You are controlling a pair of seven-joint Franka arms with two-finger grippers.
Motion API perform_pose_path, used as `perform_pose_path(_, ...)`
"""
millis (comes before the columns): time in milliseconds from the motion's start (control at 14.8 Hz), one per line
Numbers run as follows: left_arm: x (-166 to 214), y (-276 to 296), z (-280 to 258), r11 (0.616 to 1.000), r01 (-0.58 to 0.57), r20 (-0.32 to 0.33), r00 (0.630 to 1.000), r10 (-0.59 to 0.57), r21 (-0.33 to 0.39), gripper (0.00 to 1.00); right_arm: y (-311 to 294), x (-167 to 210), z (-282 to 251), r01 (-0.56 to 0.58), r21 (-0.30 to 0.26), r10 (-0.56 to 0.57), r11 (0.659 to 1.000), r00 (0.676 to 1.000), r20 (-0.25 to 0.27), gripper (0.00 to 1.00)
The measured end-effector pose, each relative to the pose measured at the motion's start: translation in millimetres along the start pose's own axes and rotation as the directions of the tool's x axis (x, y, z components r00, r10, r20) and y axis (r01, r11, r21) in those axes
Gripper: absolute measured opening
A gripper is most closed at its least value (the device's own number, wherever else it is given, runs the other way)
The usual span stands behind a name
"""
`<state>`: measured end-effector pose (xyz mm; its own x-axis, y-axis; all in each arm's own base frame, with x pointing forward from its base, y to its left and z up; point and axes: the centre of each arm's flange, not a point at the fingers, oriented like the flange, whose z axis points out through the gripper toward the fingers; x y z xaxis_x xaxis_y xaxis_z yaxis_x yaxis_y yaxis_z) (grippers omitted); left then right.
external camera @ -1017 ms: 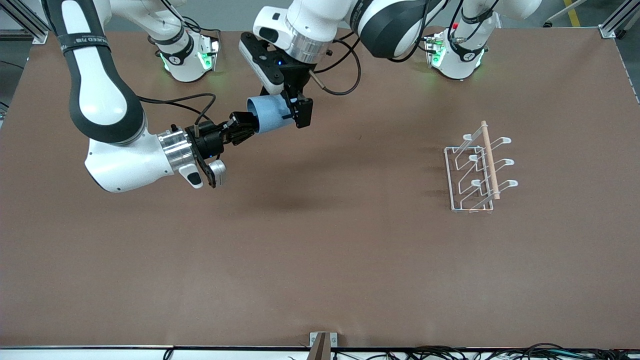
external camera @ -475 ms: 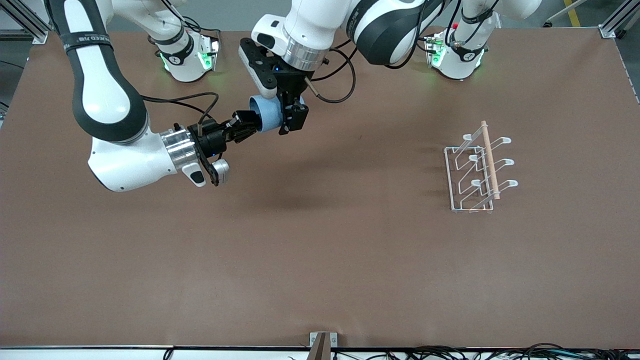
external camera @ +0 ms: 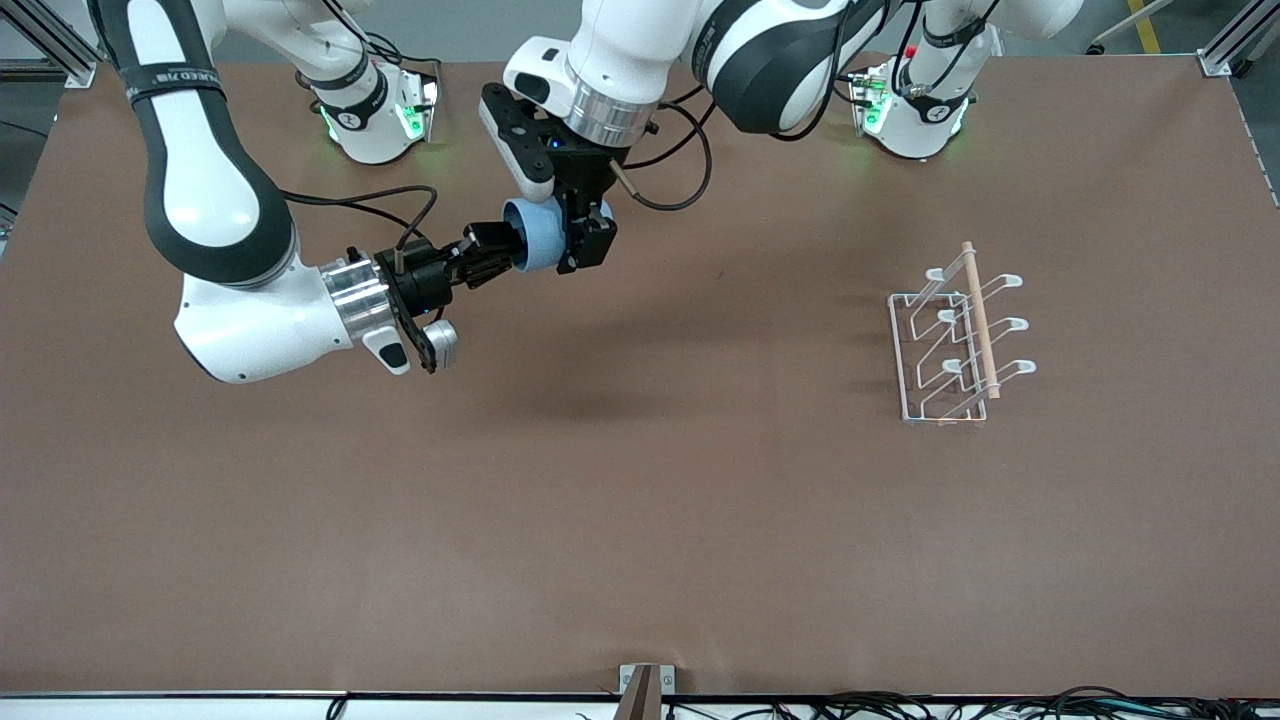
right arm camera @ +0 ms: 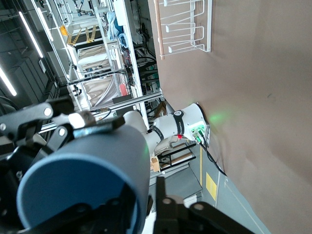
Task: Hang cup on cup holder
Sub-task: 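Open the right gripper and carry the cup toward the holder with the left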
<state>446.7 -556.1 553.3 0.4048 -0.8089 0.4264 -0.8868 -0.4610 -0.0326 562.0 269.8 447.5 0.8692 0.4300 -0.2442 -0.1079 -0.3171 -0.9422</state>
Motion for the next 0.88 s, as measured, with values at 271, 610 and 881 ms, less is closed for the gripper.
perform_pose_path(271,-21,-23,-6,1.000,-0.005,0.173,0.985,0.003,0.009,0.79,-1,2,-4,-0.003,-0.009,0.003,1.000,1.000,-0.024,0.71)
perform_pose_path(610,-78,-76,-9,0.991,-0.054,0.512,0.859,-0.016,0.123,0.79,29,-3,-59,-0.049,-0.178,0.032,0.983,0.994,-0.100,1.00)
perform_pose_path(881,-130,-112,1,0.979,-0.120,0.753,0.656,-0.048,0.167,0.79,62,-33,-145,-0.134,-0.422,0.064,0.897,0.982,-0.177,1.00)
